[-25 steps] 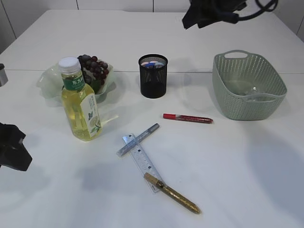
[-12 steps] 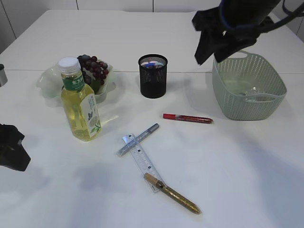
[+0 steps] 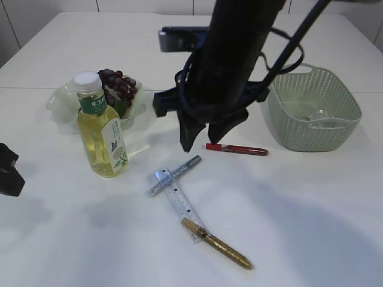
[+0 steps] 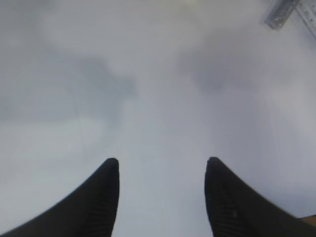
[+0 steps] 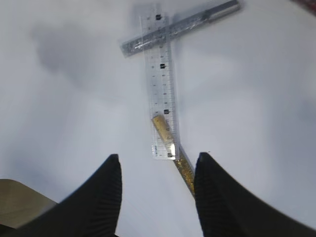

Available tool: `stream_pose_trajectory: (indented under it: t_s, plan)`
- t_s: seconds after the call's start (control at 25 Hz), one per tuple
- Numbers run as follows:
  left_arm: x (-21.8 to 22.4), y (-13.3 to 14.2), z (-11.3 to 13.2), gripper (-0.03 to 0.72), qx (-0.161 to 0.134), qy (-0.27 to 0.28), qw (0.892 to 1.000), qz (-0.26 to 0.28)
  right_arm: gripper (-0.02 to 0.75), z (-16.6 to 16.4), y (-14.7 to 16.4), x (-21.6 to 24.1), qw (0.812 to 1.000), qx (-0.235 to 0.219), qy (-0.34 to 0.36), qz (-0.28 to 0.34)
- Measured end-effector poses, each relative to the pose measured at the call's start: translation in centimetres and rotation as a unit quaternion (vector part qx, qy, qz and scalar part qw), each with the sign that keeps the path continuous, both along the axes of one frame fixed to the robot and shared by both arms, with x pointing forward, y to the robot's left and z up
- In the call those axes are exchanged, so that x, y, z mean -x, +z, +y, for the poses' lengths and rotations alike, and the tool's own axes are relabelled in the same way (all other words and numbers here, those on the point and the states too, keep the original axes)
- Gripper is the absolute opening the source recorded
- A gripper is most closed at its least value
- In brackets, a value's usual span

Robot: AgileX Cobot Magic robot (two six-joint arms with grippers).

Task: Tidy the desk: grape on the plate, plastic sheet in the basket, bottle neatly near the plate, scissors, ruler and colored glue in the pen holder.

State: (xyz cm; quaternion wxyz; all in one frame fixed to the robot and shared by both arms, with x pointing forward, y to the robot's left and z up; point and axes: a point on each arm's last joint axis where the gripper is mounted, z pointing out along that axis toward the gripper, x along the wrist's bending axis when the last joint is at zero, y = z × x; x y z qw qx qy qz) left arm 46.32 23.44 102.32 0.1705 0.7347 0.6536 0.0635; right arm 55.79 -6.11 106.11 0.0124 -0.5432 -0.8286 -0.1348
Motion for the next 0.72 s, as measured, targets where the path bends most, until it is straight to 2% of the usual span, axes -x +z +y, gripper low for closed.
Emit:
stream_pose_trajectory:
  t_s: [0.24, 0.44, 0.72]
  plan:
    - [-0.6, 0.0, 2.2, 0.406, -0.003, 0.046, 0.999, -0.005, 0.386, 2.6, -4.3, 0.2, 0.998, 0.033, 0.010, 0.044]
    - [-0.6, 0.0, 2.6, 0.406, -0.012, 0.048, 0.999, -0.003, 0.391, 3.9, -7.0, 0.1, 0.996, 0.064, 0.026, 0.047]
    - [-0.5, 0.0, 2.6, 0.406, -0.014, 0.046, 0.999, 0.003, 0.481, 5.3, -9.3, -1.7, 0.995, 0.086, 0.035, 0.033]
